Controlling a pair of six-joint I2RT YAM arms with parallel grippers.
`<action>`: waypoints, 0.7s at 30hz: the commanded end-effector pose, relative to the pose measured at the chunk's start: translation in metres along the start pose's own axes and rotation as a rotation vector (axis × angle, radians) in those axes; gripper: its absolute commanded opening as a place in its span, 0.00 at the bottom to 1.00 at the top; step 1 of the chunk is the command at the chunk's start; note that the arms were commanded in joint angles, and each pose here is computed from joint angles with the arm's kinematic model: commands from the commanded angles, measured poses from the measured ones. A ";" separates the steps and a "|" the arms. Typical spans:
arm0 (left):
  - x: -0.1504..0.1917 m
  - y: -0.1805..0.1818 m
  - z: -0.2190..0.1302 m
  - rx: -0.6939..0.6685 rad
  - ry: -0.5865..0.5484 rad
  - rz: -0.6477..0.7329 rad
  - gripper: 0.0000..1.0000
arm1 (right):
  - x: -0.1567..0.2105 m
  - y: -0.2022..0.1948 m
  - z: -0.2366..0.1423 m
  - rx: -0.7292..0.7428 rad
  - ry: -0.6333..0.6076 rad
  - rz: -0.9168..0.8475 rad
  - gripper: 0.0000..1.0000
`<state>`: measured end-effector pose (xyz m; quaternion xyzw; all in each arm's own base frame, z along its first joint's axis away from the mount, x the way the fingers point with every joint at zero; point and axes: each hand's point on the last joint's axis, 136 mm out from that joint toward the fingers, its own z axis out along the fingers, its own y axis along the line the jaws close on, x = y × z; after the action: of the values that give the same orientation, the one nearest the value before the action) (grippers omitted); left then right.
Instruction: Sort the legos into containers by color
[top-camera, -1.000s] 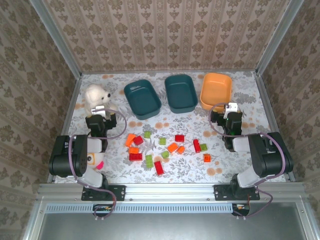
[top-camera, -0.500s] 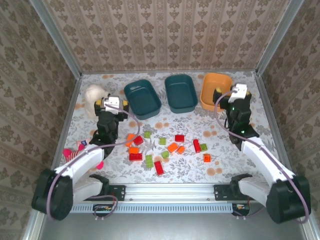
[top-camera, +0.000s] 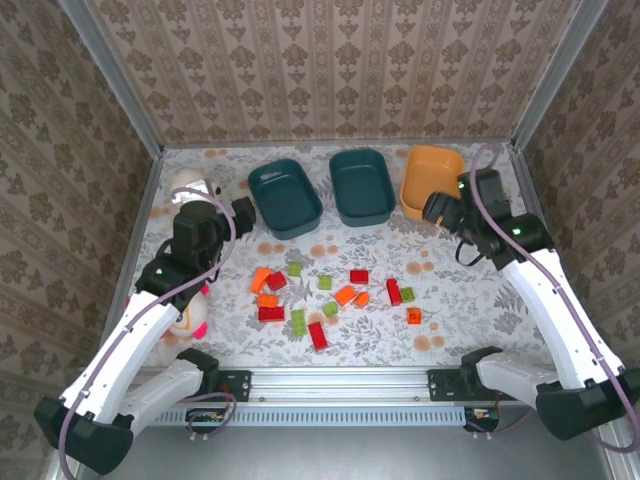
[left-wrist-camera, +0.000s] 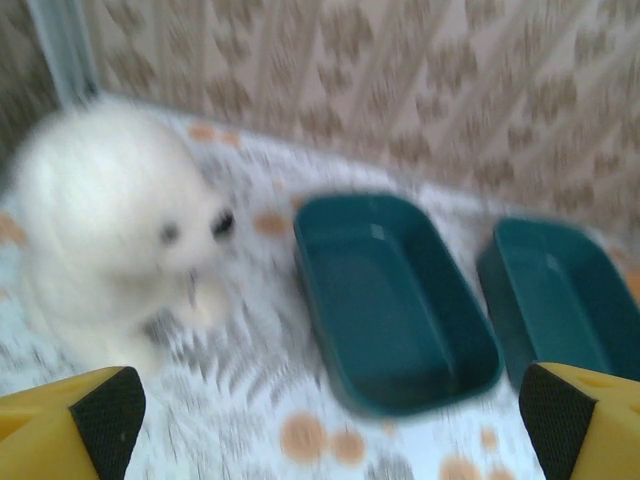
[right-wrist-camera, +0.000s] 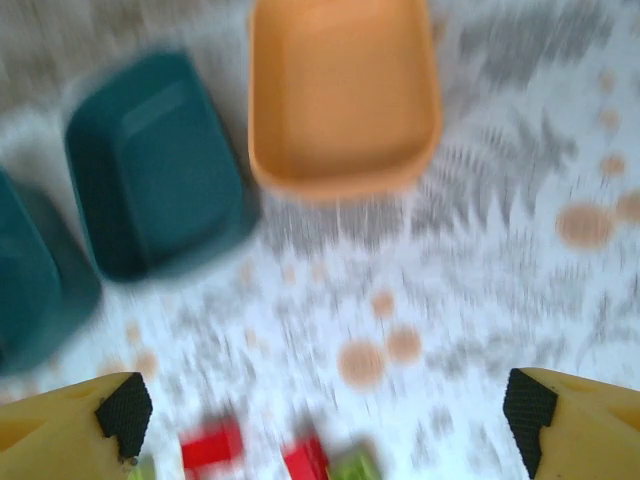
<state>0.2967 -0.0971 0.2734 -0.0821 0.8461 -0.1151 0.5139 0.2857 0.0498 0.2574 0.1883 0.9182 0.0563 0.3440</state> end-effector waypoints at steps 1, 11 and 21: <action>0.060 -0.008 -0.009 0.057 0.256 0.020 1.00 | 0.082 -0.021 -0.012 0.095 0.298 -0.109 0.90; 0.113 -0.042 -0.031 0.288 0.429 0.103 1.00 | 0.199 -0.031 0.027 0.097 0.622 -0.221 0.86; 0.133 -0.052 -0.040 0.349 0.488 0.085 0.99 | 0.226 -0.030 0.064 0.134 0.700 -0.241 0.83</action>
<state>0.2093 -0.1747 0.1929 0.0746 0.9148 -0.2389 0.3169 0.1574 0.0998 0.0699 0.0714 0.9974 0.0065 0.0048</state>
